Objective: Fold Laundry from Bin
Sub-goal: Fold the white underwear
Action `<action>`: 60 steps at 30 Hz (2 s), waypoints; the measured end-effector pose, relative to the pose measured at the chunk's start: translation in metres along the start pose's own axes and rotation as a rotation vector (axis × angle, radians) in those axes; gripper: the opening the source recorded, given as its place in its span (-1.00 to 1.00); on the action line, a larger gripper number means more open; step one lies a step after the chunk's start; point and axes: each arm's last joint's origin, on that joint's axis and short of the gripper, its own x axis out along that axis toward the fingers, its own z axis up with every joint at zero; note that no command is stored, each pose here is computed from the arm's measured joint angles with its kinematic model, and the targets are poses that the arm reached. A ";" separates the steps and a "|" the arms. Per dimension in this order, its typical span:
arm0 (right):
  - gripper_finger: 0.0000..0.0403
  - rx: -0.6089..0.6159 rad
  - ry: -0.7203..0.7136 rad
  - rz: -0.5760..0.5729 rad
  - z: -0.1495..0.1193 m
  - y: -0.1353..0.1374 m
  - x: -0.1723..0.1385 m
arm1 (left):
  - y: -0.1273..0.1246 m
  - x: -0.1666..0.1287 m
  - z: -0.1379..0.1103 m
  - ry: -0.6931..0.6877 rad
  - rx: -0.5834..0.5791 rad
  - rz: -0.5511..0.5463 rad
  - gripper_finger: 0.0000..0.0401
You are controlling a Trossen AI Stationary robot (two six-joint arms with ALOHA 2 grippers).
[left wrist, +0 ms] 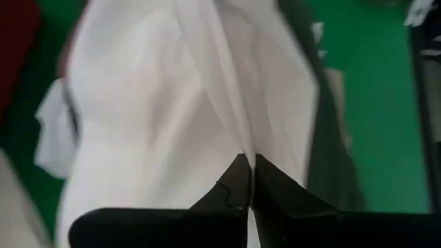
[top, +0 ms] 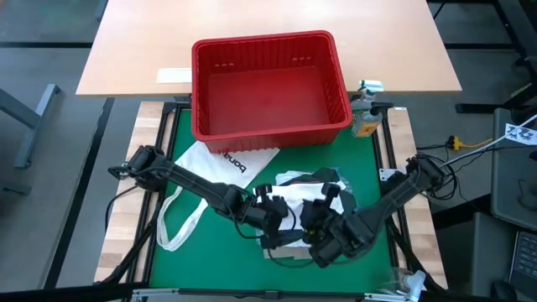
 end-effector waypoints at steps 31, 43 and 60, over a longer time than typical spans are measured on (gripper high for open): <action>-0.99 0.009 0.196 -0.069 0.009 -0.035 0.037 | 0.061 0.011 0.015 0.084 -0.084 0.136 -0.87; -0.99 0.014 0.204 -0.065 0.009 -0.036 0.038 | 0.061 0.010 0.014 0.088 0.018 0.134 -0.87; -0.68 0.017 0.206 -0.063 0.009 -0.035 0.038 | 0.066 0.011 0.011 0.123 0.000 0.177 -0.36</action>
